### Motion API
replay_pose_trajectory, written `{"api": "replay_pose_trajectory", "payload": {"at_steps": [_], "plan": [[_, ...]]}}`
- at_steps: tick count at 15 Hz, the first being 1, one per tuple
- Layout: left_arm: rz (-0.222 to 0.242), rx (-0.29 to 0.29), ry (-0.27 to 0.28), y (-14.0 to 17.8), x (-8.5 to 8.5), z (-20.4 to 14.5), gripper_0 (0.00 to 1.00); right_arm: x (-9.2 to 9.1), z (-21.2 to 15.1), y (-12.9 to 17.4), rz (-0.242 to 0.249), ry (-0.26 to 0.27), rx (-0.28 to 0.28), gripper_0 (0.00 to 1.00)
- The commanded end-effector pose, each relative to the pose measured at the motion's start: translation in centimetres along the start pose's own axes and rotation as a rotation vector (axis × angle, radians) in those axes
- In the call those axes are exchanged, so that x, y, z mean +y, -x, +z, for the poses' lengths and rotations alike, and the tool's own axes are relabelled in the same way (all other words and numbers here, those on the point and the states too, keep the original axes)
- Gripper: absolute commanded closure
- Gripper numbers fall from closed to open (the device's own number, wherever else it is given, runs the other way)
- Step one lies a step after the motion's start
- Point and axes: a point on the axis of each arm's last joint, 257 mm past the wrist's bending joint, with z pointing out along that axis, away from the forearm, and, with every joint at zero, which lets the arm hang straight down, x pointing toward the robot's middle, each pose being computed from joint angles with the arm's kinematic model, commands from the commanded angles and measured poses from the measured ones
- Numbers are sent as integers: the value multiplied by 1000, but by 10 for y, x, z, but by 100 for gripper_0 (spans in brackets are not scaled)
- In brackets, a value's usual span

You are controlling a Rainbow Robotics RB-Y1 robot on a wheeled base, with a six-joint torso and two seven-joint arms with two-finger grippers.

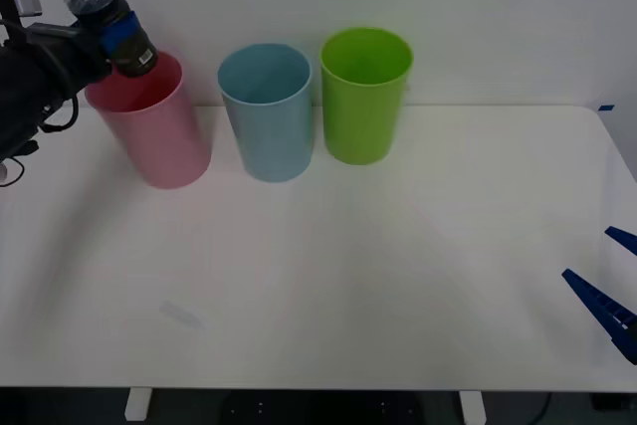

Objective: Grasp the object on the table and drop it into the matching bin: aluminum can to the light blue bin, PET bottle to the pink bin.

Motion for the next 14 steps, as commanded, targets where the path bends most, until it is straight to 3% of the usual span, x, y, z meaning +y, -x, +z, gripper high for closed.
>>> {"api": "replay_pose_trajectory", "payload": {"at_steps": [1, 3, 4, 5, 6, 7, 11, 14], "plan": [[5, -2, 2, 0, 1, 0, 99, 0, 0, 0, 0, 0, 0, 0], [10, -5, 3, 2, 1, 0, 96, 0, 0, 0, 0, 0, 0, 0], [13, -7, 3, 4, 2, 0, 89, 0, 0, 0, 0, 0, 0, 0], [12, -12, 7, 6, 3, -1, 68, 0, 0, 0, 0, 0, 0, 0], [13, -16, 8, 8, 4, -1, 17, 0, 0, 0, 0, 0, 0, 0], [14, -18, 7, 9, 4, -1, 0, 0, 0, 0, 0, 0, 0, 0], [11, -19, 2, 10, 4, -2, 0, 0, 0, 0, 0, 0, 0, 0], [-18, -11, -6, 6, 7, -12, 0, 0, 0, 0, 0, 0, 0, 0]]}}
